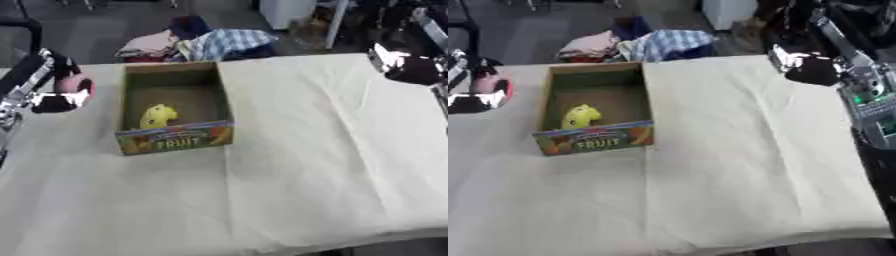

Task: Pick up objects on the table and place them in the box.

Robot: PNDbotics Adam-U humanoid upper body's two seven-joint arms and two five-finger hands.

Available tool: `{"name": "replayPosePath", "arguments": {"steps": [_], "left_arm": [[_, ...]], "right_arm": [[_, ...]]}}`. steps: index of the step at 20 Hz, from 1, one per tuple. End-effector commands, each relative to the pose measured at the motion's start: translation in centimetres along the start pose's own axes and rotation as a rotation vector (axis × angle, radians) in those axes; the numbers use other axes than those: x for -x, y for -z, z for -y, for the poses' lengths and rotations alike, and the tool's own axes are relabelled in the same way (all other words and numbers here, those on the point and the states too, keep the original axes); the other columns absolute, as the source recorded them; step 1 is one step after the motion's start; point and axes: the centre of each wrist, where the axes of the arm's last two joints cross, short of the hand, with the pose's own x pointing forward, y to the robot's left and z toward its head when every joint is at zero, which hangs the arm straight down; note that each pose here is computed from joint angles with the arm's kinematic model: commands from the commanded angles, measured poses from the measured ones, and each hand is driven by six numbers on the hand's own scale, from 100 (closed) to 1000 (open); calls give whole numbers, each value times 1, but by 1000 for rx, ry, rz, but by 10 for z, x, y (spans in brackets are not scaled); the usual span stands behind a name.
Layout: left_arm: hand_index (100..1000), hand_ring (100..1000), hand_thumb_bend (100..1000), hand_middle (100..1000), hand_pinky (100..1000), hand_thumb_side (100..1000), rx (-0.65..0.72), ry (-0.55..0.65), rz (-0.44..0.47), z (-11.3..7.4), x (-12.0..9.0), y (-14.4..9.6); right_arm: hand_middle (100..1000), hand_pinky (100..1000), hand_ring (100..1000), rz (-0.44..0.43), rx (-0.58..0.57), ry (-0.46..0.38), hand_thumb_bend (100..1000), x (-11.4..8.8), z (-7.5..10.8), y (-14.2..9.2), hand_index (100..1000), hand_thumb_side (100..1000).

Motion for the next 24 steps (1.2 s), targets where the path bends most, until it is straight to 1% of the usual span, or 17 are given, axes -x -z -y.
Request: {"name": "replayPosePath", "arguments": {"steps": [1,4,6,7,10,12,13,14,15,16,17,18,19,20,21,24], "left_arm": [[523,353,100,304,824,143,-6,-17,75,-12,-17,18],[540,373,100,324,827,132,31,-25,105,3,-24,29],[553,386,100,341,839,139,69,-17,109,17,-25,33],[571,407,100,363,853,154,87,-17,107,25,-25,34],[584,427,100,380,865,159,139,-14,101,50,-25,33],[607,452,100,409,876,157,168,-7,96,61,-23,31],[632,471,100,436,894,242,182,-3,91,65,-22,30],[656,484,100,455,904,268,194,-2,87,69,-21,29],[710,524,100,500,921,292,203,-2,86,71,-20,28],[733,540,100,519,929,329,210,-2,88,72,-19,27],[778,590,100,580,960,461,213,-2,91,72,-19,26],[791,611,100,604,974,534,211,-6,93,71,-18,25],[815,654,194,655,1000,676,208,-12,97,70,-18,25],[843,703,305,708,1000,789,198,-20,107,68,-19,25],[866,740,379,750,1000,858,186,-30,120,64,-20,25],[898,806,442,816,1000,952,125,-78,159,50,-26,27]], "right_arm": [[709,523,590,38,-3,-9,100,-6,6,11,872,519],[709,523,589,55,-12,-2,100,-8,3,16,869,525],[709,522,589,64,-14,1,100,-9,3,18,868,528],[708,522,589,66,-15,2,100,-9,2,19,867,533],[707,521,588,67,-14,5,100,-9,2,19,865,542],[707,521,588,65,-14,7,100,-9,2,19,865,550],[707,520,588,64,-14,7,100,-9,2,18,865,552],[707,520,588,63,-13,8,100,-9,2,18,865,551],[707,520,588,61,-13,8,100,-8,2,17,865,556],[706,520,587,59,-12,9,100,-8,2,17,864,560],[706,520,587,57,-12,9,100,-8,2,16,864,562],[706,520,588,57,-13,10,100,-8,1,16,864,563],[706,520,588,56,-14,10,100,-8,1,16,864,565],[706,520,588,55,-15,10,100,-7,1,16,864,567],[706,520,588,53,-16,10,100,-7,1,15,864,571],[707,520,588,45,-17,11,100,-5,0,13,865,580]]}}
